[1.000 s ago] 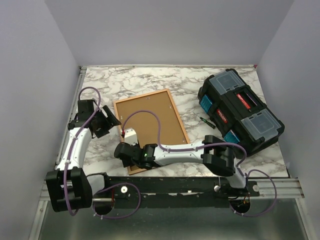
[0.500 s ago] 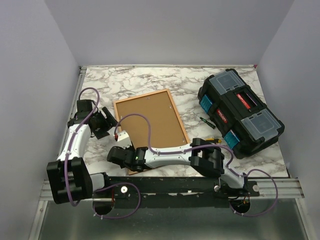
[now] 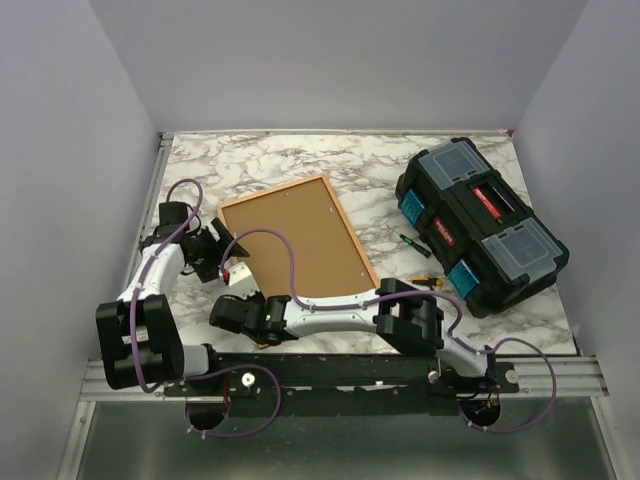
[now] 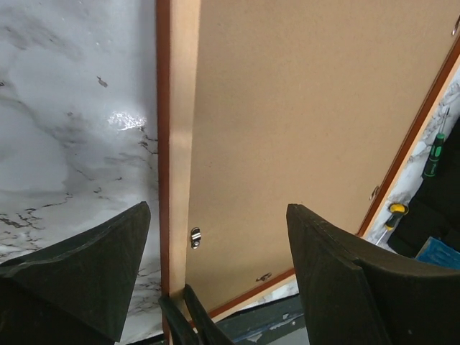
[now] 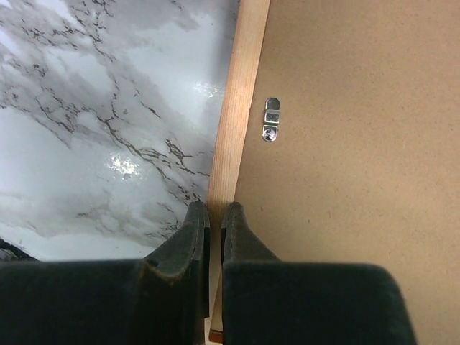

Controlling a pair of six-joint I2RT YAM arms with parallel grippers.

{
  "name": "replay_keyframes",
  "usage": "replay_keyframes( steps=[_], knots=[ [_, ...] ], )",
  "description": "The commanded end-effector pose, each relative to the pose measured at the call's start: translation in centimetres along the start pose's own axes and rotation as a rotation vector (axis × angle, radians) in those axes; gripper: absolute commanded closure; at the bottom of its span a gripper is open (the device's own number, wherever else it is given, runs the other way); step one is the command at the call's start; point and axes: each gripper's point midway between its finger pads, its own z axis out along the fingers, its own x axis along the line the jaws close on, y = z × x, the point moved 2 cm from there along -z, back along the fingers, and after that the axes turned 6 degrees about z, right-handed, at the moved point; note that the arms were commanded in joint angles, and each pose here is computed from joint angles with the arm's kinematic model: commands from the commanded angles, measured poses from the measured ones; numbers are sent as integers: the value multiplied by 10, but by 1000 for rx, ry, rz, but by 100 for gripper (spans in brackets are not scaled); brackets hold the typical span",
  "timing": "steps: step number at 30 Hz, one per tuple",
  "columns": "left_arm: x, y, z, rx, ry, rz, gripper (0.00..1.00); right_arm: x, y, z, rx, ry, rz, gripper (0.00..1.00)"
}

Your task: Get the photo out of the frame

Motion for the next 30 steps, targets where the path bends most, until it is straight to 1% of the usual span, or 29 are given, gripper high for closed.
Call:
replay_keyframes(
  steps=[1, 6, 9, 14, 15, 19, 21, 22, 24, 26, 29, 30],
  knots=[
    [-8, -3, -1, 9, -74, 7, 20, 5, 19, -23, -51, 78, -78, 99],
    [-11, -11, -8, -29, -98, -20, 19, 4, 36, -46, -81, 165, -58, 99],
    [-10, -26, -14, -54, -112, -98, 19, 4, 44, -57, -89, 198, -53, 100],
    [5, -47, -16, -128, -74, -223, 19, 6, 56, -75, -98, 259, -31, 99],
    [4, -46, -16, -151, -91, -219, 20, 8, 57, -79, -98, 277, -25, 99],
    [-5, -48, -13, -167, -190, -193, 25, 13, 63, -92, -100, 332, 1, 99],
    [-11, -46, -14, -171, -234, -171, 32, 13, 64, -96, -98, 346, 9, 99],
    [-13, -46, -14, -175, -244, -168, 38, 14, 64, -97, -96, 351, 10, 99],
    [-12, -46, -16, -185, -240, -162, 50, 13, 65, -99, -94, 355, 13, 99],
    [-11, -44, -19, -210, -222, -151, 59, 10, 64, -101, -92, 352, 10, 99],
    [-11, -40, -28, -261, -202, -131, 75, 5, 60, -104, -71, 341, -41, 99],
    [-10, -39, -32, -274, -191, -125, 78, 1, 59, -105, -61, 323, -65, 96]
  ],
)
